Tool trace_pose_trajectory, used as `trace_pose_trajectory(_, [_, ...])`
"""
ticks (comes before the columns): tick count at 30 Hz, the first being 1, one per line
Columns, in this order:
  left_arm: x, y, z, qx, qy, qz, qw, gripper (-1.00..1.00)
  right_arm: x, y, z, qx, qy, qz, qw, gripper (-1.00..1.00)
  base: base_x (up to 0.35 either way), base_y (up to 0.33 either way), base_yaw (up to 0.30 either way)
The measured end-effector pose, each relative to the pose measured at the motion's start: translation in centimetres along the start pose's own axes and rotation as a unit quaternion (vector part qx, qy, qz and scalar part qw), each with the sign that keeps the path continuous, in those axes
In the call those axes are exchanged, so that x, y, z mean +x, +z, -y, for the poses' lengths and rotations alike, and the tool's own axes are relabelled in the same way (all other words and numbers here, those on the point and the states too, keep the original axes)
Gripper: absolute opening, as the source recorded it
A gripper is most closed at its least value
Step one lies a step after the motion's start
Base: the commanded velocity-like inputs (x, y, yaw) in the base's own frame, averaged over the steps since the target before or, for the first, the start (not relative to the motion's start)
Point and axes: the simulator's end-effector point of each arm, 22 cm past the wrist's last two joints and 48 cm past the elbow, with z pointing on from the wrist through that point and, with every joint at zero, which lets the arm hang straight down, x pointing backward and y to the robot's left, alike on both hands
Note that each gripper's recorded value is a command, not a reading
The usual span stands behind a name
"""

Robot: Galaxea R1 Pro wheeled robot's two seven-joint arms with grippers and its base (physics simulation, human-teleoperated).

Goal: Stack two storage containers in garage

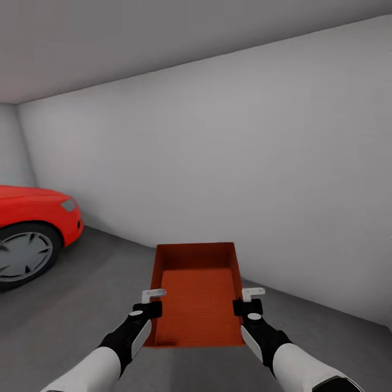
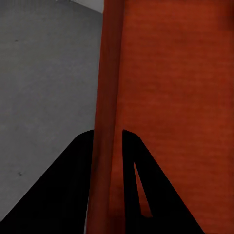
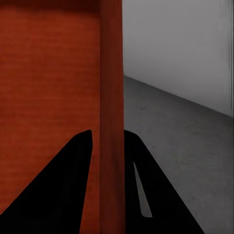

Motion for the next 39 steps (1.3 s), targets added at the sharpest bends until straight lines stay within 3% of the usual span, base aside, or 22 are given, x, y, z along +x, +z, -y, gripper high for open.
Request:
trace_pose_trajectory(28, [-0.11, 0.01, -0.04, 0.001, 0.001, 0.001, 1.0, -1.0, -0.15, -0.02, -0.03, 0.001, 0.0, 0.002, 1.0, -1.0, 0.322, 0.0, -0.291])
trace_pose_trajectory(39, [-0.08, 0.05, -0.06, 0.0, 0.001, 0.001, 1.0, -1.0, -0.13, 0.04, -0.07, 0.0, -0.001, 0.001, 1.0, -1.0, 0.112, 0.0, -0.052])
